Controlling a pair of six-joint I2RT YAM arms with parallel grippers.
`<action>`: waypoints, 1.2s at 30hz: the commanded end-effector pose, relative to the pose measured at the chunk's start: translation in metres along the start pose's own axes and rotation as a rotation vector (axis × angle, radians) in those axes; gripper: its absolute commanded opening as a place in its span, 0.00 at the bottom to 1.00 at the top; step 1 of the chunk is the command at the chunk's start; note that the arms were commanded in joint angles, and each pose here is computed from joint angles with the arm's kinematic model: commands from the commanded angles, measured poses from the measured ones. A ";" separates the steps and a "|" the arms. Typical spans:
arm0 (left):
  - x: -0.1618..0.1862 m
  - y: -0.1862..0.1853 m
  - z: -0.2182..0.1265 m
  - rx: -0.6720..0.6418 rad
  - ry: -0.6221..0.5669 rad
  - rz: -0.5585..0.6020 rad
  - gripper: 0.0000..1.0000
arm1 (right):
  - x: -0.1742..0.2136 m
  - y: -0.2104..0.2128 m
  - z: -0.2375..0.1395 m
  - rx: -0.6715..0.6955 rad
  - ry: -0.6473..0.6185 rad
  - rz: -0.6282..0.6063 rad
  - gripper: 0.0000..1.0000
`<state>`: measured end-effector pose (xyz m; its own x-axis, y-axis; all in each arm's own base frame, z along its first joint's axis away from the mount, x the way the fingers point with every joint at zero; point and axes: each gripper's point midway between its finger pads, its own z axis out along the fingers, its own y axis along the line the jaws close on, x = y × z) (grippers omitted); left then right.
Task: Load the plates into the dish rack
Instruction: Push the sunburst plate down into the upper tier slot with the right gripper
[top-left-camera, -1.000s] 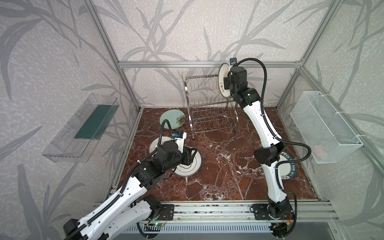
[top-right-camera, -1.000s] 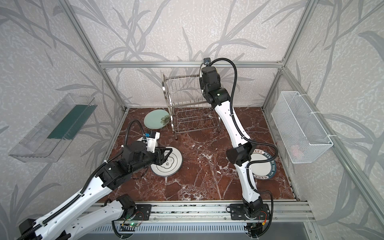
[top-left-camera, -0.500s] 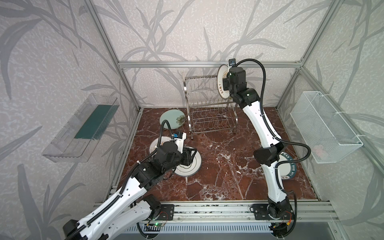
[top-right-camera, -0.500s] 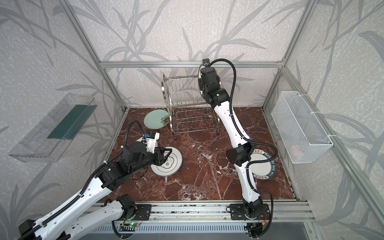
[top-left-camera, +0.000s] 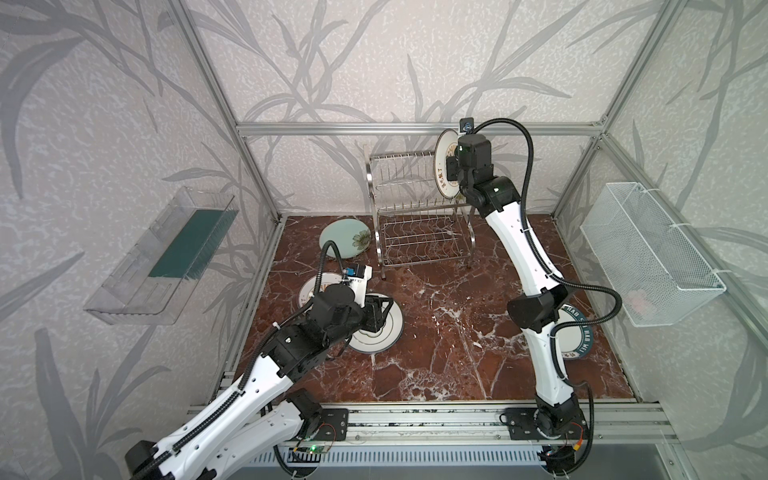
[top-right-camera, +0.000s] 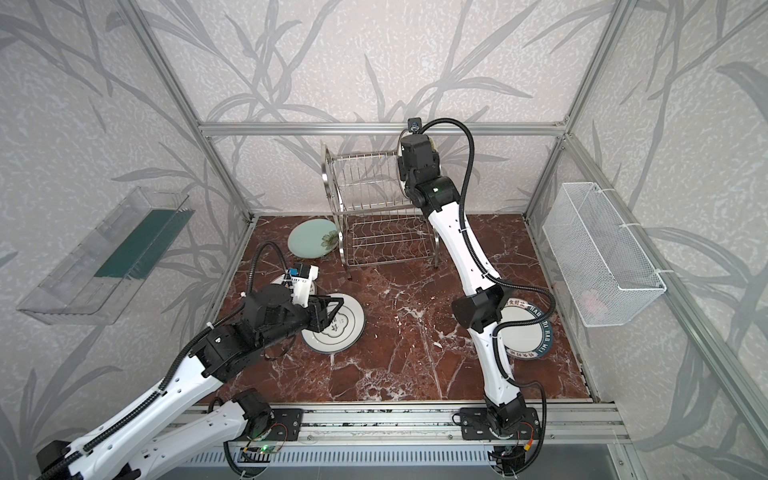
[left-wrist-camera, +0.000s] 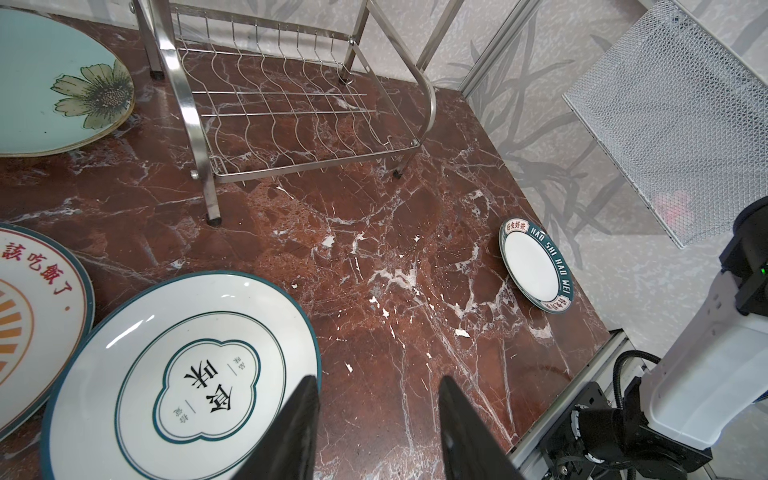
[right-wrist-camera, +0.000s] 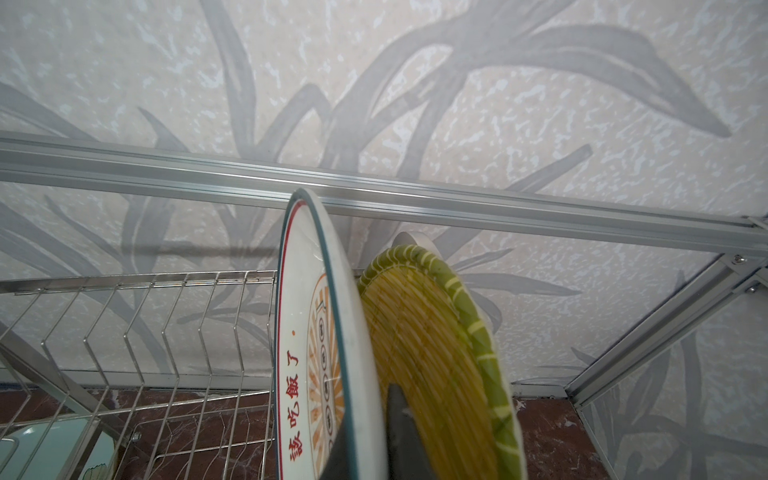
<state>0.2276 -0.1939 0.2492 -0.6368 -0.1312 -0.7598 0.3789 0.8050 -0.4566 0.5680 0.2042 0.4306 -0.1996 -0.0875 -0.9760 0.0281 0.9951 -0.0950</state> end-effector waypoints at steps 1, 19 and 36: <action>0.003 0.004 -0.002 -0.012 -0.007 -0.007 0.46 | -0.008 0.007 -0.015 -0.030 -0.002 0.025 0.08; -0.001 0.000 0.001 -0.006 -0.003 0.000 0.46 | -0.020 0.013 -0.013 -0.012 -0.064 0.022 0.00; -0.002 -0.002 0.002 0.004 -0.002 -0.002 0.45 | -0.034 0.018 -0.025 0.116 -0.134 -0.025 0.00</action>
<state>0.2286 -0.1951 0.2459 -0.6433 -0.1244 -0.7554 0.3763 0.8079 -0.4535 0.5585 0.2240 0.4381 -0.1549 -0.1719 -0.9729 0.1083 0.9759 -0.1897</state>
